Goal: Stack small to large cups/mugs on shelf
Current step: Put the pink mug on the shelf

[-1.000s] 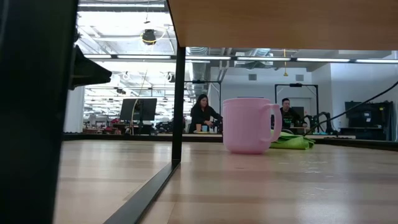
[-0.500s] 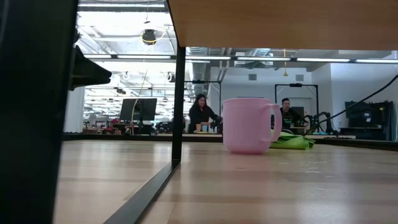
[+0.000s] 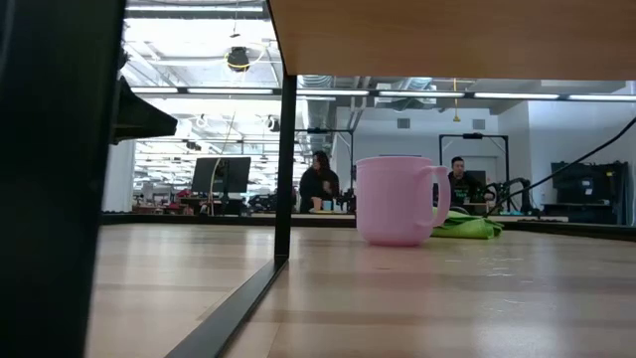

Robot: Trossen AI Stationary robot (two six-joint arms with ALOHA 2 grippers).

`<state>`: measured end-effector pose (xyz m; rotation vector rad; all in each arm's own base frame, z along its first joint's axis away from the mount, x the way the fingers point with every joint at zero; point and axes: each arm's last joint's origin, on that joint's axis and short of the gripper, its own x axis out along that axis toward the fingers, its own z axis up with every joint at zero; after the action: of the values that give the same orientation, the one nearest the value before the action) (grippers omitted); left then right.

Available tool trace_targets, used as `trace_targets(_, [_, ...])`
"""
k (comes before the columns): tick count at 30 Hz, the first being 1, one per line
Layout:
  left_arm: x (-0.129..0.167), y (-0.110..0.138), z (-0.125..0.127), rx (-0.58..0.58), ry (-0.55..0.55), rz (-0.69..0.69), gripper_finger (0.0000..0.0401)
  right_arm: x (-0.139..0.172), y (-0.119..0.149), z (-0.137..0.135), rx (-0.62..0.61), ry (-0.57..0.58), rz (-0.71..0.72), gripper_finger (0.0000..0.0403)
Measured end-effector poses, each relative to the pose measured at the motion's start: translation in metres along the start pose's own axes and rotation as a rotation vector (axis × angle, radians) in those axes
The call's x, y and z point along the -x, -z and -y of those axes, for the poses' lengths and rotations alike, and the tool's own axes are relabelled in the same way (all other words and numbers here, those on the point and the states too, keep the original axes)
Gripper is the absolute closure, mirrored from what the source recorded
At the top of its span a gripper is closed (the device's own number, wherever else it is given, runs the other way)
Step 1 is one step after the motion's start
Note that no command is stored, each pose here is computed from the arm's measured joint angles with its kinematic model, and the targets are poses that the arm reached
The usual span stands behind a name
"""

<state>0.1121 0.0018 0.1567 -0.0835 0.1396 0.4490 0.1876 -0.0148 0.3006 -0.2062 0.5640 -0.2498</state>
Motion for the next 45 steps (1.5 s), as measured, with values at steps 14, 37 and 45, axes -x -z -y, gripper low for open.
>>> trace_targets(14, [0.0,0.001,0.0,-0.004,-0.002,-0.013,0.0216,-0.032,-0.018,-0.014,0.038,-0.056,-0.044,0.0132])
trace_targets(37, [0.0,0.005,0.0,-0.085,0.008,-0.053,0.0216,-0.105,-0.065,-0.039,0.231,-0.144,-0.366,0.0132])
trace_targets(45, [0.0,0.005,0.0,-0.147,0.009,-0.054,0.0216,-0.107,-0.074,-0.038,0.159,-0.125,-0.353,0.0132])
